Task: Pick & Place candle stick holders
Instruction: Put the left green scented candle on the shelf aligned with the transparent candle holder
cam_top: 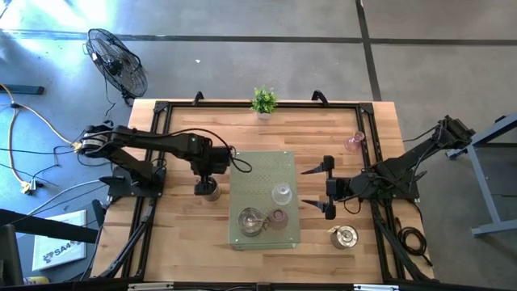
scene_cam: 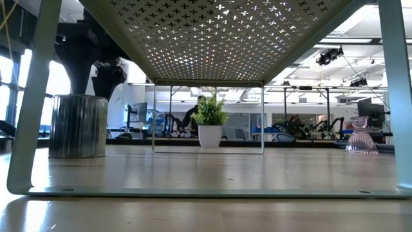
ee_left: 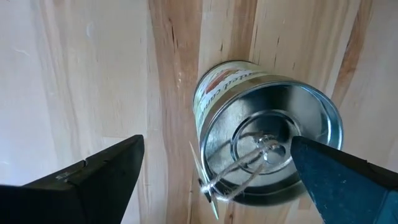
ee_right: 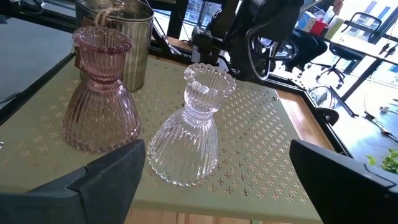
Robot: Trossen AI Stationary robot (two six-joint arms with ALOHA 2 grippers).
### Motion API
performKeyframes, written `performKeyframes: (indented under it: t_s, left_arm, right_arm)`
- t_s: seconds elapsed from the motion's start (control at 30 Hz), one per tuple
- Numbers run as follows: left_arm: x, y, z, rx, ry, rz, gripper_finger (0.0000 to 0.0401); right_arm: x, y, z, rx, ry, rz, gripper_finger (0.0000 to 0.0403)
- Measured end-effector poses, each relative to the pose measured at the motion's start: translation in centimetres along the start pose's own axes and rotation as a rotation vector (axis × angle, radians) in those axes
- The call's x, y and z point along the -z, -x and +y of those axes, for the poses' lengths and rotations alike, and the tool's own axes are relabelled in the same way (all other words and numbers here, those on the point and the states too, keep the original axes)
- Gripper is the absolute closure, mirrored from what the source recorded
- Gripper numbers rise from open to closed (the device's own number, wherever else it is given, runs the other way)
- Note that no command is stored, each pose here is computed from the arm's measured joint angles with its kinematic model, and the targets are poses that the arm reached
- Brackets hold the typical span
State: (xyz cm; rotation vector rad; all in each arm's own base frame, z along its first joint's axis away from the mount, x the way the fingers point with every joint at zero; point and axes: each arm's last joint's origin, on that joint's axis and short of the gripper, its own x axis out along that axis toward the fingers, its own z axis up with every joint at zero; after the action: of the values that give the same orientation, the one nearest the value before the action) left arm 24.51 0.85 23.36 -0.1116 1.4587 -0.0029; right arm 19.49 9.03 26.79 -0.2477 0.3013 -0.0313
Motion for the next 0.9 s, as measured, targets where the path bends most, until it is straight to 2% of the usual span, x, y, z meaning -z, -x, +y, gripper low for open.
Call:
performKeyframes:
  t_s: [0.27, 0.43, 0.6, 0.77, 0.9]
  left_arm:
    - [0.1, 2.6, -0.4, 0.078, 0.017, -0.104, 0.0002]
    - [0.6, 2.8, -0.8, 0.082, 0.044, -0.078, 0.0002]
    - [0.7, 2.7, -2.3, 0.086, 0.008, -0.068, 0.0002]
    - [1.0, 2.6, -3.8, 0.04, 0.001, -0.067, 0.0002]
    - [1.1, 2.5, -4.4, -0.051, -0.025, -0.083, 0.0002]
  right_arm:
    - [0.0, 0.0, 0.0, 0.004, 0.0, 0.0, 0.001]
    - [0.0, 0.0, 0.0, 0.003, 0.001, 0.002, 0.001]
    - [0.1, 0.0, 0.0, 0.001, -0.008, 0.011, 0.001]
    - [0.1, 0.0, 0.0, 0.002, -0.007, 0.013, 0.001]
    - [0.1, 0.0, 0.0, 0.002, -0.007, 0.013, 0.001]
